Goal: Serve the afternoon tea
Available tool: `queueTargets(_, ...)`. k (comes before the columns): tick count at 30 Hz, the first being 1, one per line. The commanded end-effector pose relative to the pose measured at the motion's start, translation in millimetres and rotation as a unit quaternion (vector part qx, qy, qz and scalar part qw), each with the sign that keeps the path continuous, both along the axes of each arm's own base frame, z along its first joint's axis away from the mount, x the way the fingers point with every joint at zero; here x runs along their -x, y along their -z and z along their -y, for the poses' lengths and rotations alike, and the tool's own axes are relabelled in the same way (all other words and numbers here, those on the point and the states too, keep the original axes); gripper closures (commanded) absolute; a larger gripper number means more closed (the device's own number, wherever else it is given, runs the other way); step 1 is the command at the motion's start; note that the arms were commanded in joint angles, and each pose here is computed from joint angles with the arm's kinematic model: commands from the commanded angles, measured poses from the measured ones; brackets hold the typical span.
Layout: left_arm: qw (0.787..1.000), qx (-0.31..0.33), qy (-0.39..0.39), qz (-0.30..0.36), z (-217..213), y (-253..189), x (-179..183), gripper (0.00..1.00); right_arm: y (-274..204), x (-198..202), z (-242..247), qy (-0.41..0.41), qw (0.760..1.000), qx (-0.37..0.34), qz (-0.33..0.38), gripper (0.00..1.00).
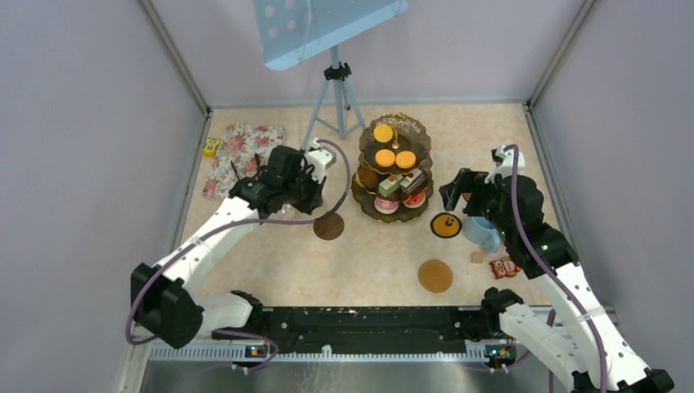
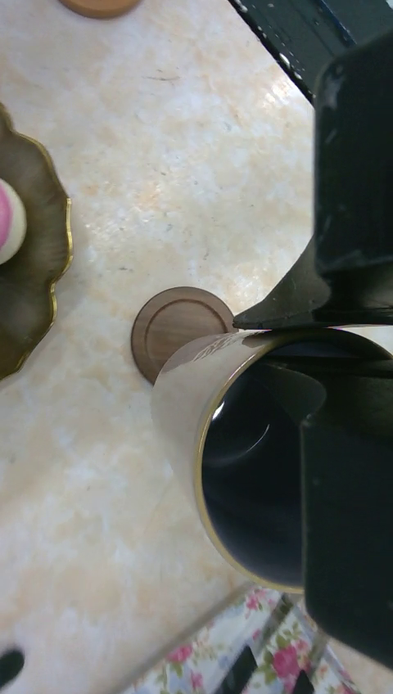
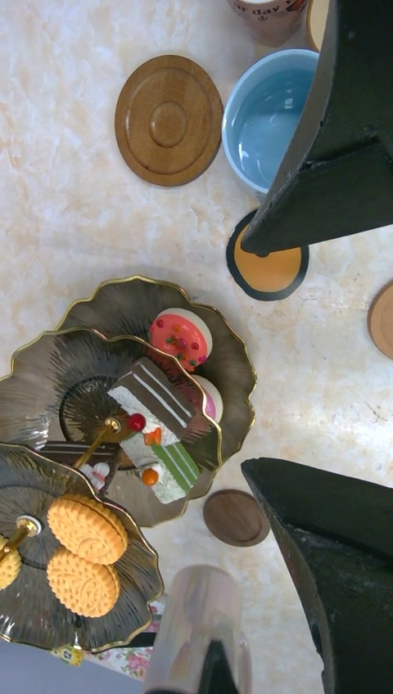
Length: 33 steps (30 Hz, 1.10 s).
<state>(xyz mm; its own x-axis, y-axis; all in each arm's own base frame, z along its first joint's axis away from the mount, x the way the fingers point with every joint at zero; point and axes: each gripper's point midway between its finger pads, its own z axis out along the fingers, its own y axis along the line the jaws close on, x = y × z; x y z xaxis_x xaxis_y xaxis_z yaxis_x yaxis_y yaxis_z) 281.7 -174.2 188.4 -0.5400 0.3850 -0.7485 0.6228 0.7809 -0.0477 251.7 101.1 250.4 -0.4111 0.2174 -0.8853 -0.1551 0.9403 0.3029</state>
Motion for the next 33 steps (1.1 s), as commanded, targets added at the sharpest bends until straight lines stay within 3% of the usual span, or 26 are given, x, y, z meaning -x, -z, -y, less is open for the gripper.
queueTargets(1, 0.998, -0.015, 0.049, 0.039, 22, 1, -18, 1.00, -21, 2, 1, 0.011, 0.999, -0.019, 0.027, 0.07)
queueTargets(13, 0.994, -0.037, 0.099, 0.007, 59, 43, -8, 1.00, -18, 4, 6, 0.025, 0.999, -0.021, 0.021, 0.08)
queueTargets(29, 0.993, -0.074, 0.087, 0.005, 60, 65, 8, 1.00, -13, 3, 2, 0.021, 0.999, -0.028, 0.011, 0.08)
queueTargets(33, 0.994, -0.074, 0.084, 0.006, 58, 68, 9, 0.94, -12, 3, 1, 0.019, 0.999, -0.030, 0.009, 0.08)
